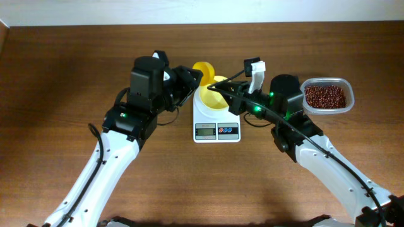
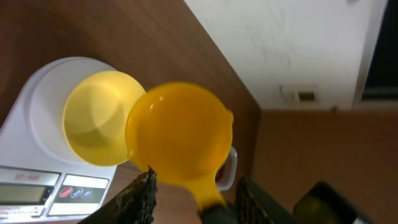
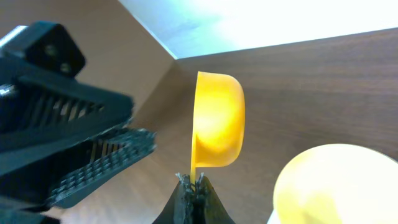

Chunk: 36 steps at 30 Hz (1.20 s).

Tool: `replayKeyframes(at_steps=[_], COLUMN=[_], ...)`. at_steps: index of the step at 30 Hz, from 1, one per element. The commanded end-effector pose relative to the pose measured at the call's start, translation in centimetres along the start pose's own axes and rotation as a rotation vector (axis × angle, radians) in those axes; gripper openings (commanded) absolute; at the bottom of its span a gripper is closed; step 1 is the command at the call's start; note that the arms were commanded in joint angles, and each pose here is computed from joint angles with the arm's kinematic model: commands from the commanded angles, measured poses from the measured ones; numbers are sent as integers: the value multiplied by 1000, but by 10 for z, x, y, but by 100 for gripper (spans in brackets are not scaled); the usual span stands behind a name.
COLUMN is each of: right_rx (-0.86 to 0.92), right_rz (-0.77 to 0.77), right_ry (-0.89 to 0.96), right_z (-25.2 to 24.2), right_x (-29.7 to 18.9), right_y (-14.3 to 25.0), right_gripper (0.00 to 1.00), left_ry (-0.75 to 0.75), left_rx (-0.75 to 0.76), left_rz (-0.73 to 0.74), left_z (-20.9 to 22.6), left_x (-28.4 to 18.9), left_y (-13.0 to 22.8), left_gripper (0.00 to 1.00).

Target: Scoop item into bowl and weigh 50g on scale

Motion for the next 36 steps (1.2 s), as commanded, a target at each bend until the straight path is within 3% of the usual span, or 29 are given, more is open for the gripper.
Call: replayKeyframes(at_steps=[1,6,10,14,15,23,34,36], right_rx=[-68,-69,-167,-242,-239,-209,-188,-189], right_rz=[-84,-194,-181,-183,-190,-163,-280,-283], right_ry=[47,108,215,418,443,482,561,563], right_z=[-7,-23,-27,-34,-30,-23,-33,-34], right_x=[-8,-43,-55,-74,-79,-98,-150,-150], right_y=[-25,-66,-74,-99,-108,-109,-137,-138], right_gripper=[4,4,4,4,4,4,4,4], left_ry=[49,17,-9,-38,-39,-128,-206,-223], left_rx=[183,177,159,155,155,133,117,120], left_rz=[24,-30,-66,-85,-87,-96,-99,-115], left_z=[-7,10,20,25,25,43,59,62], left_x=[-5,-12,-16,-17,-17,-18,-16,-17], left_y=[-3,-27,-40,-43,-44,-43,-43,-45], left_gripper=[47,48,52,96,99,99,98,70])
Point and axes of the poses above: each gripper's point midway between its finger pads, its own x axis out along the fingers, its own z axis along the line the jaws close on, y = z × x, the point moved 1 cm from there along -x, back along the fingers, and after that the axes turned 9 degrees about x, right-handed, at the moved point
